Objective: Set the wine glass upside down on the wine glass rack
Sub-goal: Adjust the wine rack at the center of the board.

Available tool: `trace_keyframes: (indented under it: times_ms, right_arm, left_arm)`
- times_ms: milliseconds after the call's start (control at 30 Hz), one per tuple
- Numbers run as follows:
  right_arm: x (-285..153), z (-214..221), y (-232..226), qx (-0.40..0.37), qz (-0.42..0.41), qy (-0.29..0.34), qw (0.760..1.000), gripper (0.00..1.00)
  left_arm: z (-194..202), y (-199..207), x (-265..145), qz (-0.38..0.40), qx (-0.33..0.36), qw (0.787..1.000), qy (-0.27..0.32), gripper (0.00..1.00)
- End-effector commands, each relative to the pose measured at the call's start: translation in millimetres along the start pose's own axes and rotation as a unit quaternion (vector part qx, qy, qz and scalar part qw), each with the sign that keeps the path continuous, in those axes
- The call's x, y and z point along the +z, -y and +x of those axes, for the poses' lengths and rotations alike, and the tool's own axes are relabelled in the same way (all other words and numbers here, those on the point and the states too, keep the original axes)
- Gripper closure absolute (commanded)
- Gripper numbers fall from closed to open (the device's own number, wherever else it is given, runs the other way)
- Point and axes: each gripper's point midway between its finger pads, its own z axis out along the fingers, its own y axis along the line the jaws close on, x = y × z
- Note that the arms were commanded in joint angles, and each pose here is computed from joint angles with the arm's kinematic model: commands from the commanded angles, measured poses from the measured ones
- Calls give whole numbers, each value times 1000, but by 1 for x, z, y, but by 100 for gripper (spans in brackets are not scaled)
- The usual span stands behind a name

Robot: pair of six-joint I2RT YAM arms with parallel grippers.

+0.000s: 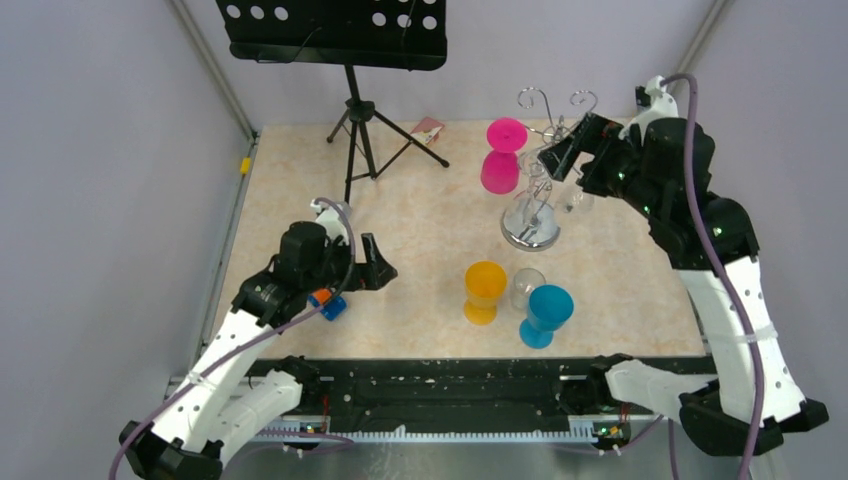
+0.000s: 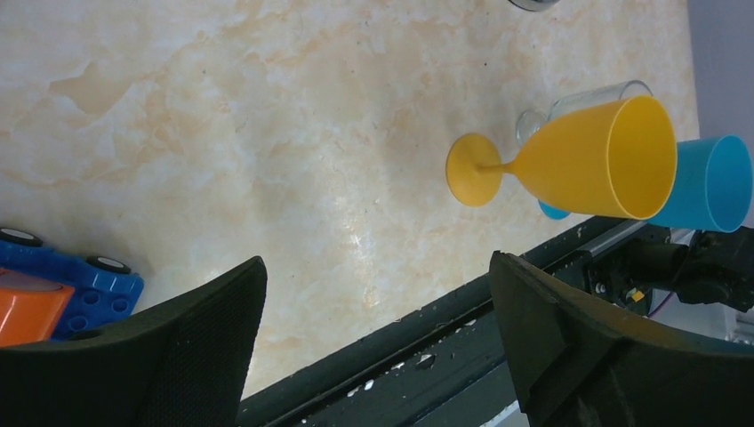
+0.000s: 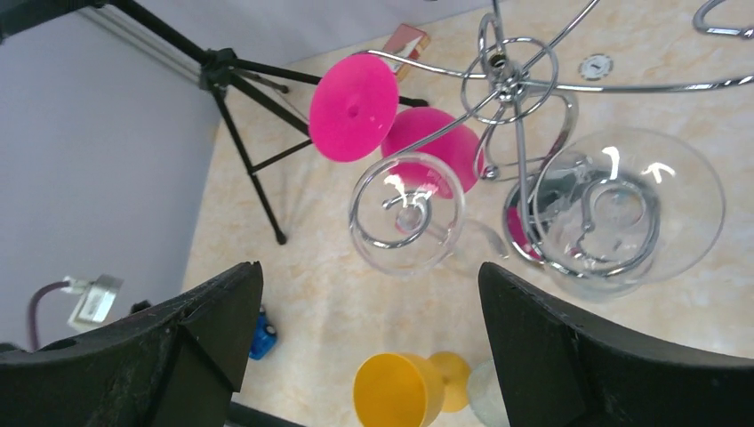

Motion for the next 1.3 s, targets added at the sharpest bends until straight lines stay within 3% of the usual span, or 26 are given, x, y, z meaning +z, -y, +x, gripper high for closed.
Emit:
trace_keyframes:
  times_ms: [0,333,600,1000,1133,1267]
  right_arm:
    - [5,-30,8,-60,42,33,997,8]
    - [72,-50,27,-143,113,27,983,12]
    - [109,-49,40,-176,139,25,974,25]
    - [131,-52,48,-209,157,30,965,39]
    - [135,-55,46,-214,153,38,964,55]
    - [136,-57,44,-213,149,42,965,57]
  left_arm:
    - [7,2,-5,21,17,1000,7,2]
    - [24,-7,-9,25,22,999,22,4]
    - [22,-15,-1,2,25,1000,11,4]
    - [24,-25,4,-23,13,1000,4,5]
    - [25,-24,4,-21,13,1000,3,5]
    - [27,-23,4,-17,11,1000,-1,6]
